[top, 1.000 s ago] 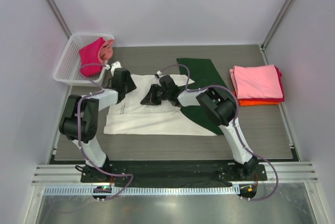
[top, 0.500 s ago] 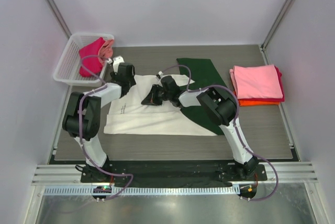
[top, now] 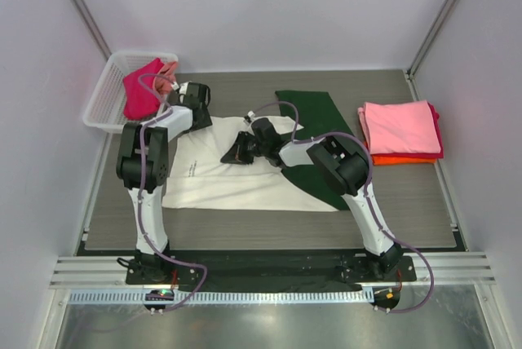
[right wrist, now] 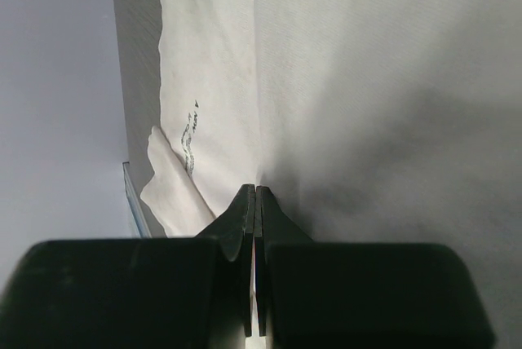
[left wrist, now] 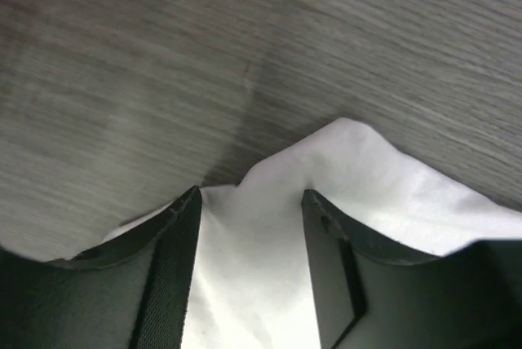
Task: Fold and stack the t-shirts
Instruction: Fold the tshirt
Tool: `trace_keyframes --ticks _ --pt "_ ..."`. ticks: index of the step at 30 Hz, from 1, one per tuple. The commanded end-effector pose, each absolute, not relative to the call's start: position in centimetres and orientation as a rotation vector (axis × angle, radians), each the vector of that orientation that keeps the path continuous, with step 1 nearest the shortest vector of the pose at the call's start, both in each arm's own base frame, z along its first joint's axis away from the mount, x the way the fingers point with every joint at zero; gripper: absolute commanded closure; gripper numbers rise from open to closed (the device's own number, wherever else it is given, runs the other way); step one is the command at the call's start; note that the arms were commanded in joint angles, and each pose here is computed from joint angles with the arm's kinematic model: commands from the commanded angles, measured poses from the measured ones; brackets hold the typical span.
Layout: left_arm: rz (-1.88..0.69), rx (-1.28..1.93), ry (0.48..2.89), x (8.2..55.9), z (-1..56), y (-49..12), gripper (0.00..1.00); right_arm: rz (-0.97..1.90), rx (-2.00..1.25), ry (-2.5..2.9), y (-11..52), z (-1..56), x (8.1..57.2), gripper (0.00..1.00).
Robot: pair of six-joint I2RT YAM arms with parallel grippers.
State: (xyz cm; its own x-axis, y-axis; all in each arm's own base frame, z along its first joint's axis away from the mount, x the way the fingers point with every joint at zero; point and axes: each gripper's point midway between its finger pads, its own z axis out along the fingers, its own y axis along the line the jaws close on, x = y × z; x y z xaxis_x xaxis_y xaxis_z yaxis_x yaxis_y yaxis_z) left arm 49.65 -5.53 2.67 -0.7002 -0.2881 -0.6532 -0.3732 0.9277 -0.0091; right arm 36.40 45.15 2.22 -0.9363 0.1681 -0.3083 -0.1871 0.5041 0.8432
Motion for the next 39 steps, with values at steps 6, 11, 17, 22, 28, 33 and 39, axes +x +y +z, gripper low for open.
trace_keyframes --ticks 6,11,17,22,28,33,39 --pt "0.191 -0.419 2.490 47.7 2.1 -6.3 0.76 1.297 0.037 2.502 43.3 -0.5 36.0 0.99" --pt "0.438 -0.392 2.332 47.6 5.5 -5.2 0.92 1.294 0.042 2.511 43.1 -0.8 36.0 0.99" --pt "0.566 -0.276 2.274 46.5 6.9 -8.5 0.88 1.290 0.049 2.512 43.0 -0.8 36.0 0.99" --pt "0.644 -0.217 2.233 43.7 8.9 -10.2 0.87 1.276 0.102 2.519 42.4 -1.2 36.5 0.99" --pt "0.445 -0.053 2.384 41.2 8.2 -14.4 0.72 1.316 0.193 2.513 41.7 -1.7 37.1 0.99" --pt "0.153 0.007 2.538 39.1 6.7 -18.2 0.50 1.294 0.221 2.508 41.0 -1.8 37.5 0.99" --pt "-0.151 -0.077 2.386 39.3 11.1 -19.2 0.27 1.274 0.237 2.512 40.7 -2.1 37.8 0.99"
